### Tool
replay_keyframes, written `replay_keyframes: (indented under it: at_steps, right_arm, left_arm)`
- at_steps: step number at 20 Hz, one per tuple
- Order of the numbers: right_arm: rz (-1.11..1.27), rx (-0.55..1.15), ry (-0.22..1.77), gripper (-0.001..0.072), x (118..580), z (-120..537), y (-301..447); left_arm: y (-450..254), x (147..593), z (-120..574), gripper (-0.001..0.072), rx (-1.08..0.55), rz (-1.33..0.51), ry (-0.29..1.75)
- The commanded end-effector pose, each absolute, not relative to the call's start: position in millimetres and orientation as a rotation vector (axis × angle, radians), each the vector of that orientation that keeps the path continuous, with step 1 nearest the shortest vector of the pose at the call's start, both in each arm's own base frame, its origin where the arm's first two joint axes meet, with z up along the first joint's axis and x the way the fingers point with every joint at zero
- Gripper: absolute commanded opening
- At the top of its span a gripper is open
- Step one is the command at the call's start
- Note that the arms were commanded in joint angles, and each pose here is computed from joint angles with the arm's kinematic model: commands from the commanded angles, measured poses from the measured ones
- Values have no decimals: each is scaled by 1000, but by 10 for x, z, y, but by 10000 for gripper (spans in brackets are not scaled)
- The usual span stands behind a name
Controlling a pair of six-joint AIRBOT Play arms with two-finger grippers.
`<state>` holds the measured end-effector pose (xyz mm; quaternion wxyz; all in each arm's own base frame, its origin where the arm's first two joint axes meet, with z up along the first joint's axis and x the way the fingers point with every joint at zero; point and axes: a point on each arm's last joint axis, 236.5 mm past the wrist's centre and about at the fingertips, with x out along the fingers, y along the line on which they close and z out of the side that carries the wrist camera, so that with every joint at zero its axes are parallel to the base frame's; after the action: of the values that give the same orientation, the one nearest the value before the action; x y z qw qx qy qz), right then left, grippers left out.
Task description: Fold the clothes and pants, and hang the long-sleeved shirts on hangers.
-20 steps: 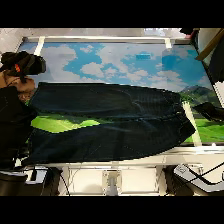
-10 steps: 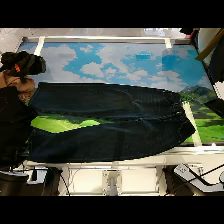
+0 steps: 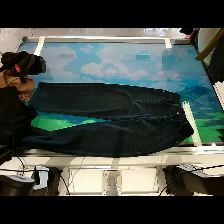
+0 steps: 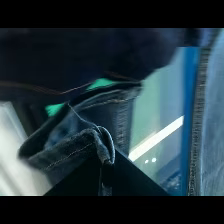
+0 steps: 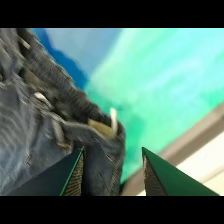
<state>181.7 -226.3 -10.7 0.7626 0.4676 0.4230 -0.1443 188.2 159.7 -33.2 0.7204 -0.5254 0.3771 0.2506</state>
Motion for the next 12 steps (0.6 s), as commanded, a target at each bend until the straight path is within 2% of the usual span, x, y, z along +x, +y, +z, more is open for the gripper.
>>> replay_keyframes:
  at_steps: [1,7,12]
  right_arm:
    - [-229,1055,1018,409,1863,-528,-2019]
    - [-26,1085,1052,409,2219,-934,-1663]
    - [58,1096,1145,409,2308,-1161,-1401]
  left_arm:
    - [1522,2116,-272,16,-1117,501,816]
    - [1410,2183,-271,16,-1143,480,836]
    - [1385,2179,-272,17,-1147,473,844]
